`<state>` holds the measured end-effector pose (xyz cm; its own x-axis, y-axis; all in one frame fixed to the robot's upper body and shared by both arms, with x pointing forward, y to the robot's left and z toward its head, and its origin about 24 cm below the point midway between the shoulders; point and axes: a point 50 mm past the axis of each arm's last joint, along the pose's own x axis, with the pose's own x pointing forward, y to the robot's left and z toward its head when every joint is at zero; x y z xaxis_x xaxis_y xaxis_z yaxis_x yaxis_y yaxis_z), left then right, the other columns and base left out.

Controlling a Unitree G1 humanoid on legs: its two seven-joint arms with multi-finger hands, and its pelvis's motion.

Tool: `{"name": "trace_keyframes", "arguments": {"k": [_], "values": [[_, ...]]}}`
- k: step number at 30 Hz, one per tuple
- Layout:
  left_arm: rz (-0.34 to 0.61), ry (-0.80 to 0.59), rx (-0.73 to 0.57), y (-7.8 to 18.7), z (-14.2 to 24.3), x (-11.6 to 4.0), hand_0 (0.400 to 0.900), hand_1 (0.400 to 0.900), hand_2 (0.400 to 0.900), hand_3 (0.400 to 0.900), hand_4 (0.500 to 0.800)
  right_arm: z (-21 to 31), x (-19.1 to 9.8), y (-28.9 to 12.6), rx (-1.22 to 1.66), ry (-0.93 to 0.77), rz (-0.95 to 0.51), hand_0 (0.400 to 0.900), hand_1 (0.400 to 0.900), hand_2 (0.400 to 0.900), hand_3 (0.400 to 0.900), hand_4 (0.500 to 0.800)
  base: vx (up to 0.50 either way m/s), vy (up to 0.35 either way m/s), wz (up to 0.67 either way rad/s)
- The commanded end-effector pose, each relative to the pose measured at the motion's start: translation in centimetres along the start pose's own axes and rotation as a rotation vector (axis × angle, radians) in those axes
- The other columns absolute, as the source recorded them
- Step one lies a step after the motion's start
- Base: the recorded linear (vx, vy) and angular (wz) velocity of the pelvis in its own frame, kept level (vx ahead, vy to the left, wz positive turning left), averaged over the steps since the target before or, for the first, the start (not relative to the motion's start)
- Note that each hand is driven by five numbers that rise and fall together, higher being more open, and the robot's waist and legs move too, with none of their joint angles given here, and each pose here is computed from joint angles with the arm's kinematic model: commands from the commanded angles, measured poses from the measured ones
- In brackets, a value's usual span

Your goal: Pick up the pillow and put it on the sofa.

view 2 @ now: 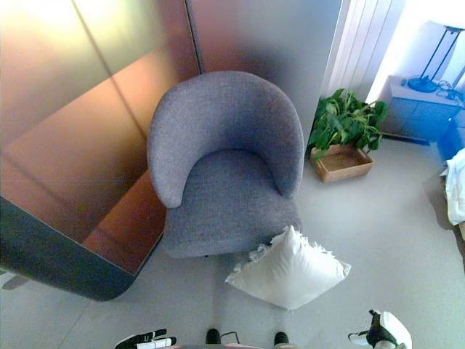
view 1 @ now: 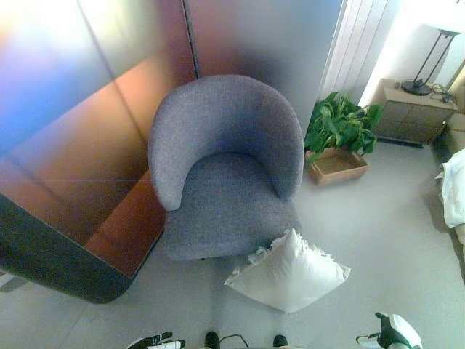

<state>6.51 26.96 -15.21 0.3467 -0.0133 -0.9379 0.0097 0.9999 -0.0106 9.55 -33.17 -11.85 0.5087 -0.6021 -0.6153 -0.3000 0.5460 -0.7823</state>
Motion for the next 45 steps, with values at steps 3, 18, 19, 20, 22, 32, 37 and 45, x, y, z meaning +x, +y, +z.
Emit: {"name": "trace_keyframes", "arguments": {"k": [3,18,19,20,22,32,37,45], "values": [[0.047,-0.129,0.044,2.7,4.7,-0.5,0.9,0.9,0.9,0.9,0.8,5.2,2.2,-6.3,-0.001,-0.173,-0.206,0.9,0.9,0.9,0.9,0.8,-0.115,-0.04,0.08],[0.018,-0.266,0.082,3.2,9.3,-0.9,0.9,0.9,0.9,0.9,0.8,11.0,2.9,-15.9,0.027,-0.323,-0.459,0.9,0.9,0.9,0.9,0.8,-0.09,-0.014,0.08],[0.015,-0.275,0.081,3.1,9.6,-0.8,0.9,0.9,0.9,0.9,0.8,11.5,2.8,-16.7,0.027,-0.334,-0.476,0.9,0.9,0.9,0.9,0.8,-0.072,0.043,0.04],[0.013,-0.285,0.079,3.0,9.8,-0.8,0.9,0.9,0.9,0.9,0.8,11.9,2.7,-17.6,0.029,-0.348,-0.496,0.9,0.9,0.9,0.9,0.8,-0.077,0.052,0.03],[0.007,-0.302,0.076,2.8,10.4,-0.8,0.9,0.9,0.9,0.9,0.8,12.9,2.4,-19.3,0.025,-0.374,-0.531,0.9,0.9,0.9,0.9,0.8,-0.085,0.054,0.0],[-0.029,-0.383,0.044,1.7,11.8,-0.7,0.9,0.9,0.9,0.9,0.8,15.6,0.4,-26.6,0.04,-0.454,-0.689,0.9,0.9,0.9,0.9,0.8,-0.085,0.067,-0.01],[-0.054,-0.404,0.035,0.6,12.0,-0.5,0.9,0.9,0.9,0.9,0.8,16.8,-0.8,-29.4,0.061,-0.481,-0.748,0.9,0.9,0.9,0.9,0.8,-0.056,0.059,0.0],[-0.099,-0.432,0.028,-1.3,12.2,-0.1,0.9,0.9,0.9,0.9,0.8,18.4,-3.0,-33.4,0.094,-0.529,-0.824,0.9,0.9,0.9,0.9,0.8,-0.024,0.063,0.02]]}}
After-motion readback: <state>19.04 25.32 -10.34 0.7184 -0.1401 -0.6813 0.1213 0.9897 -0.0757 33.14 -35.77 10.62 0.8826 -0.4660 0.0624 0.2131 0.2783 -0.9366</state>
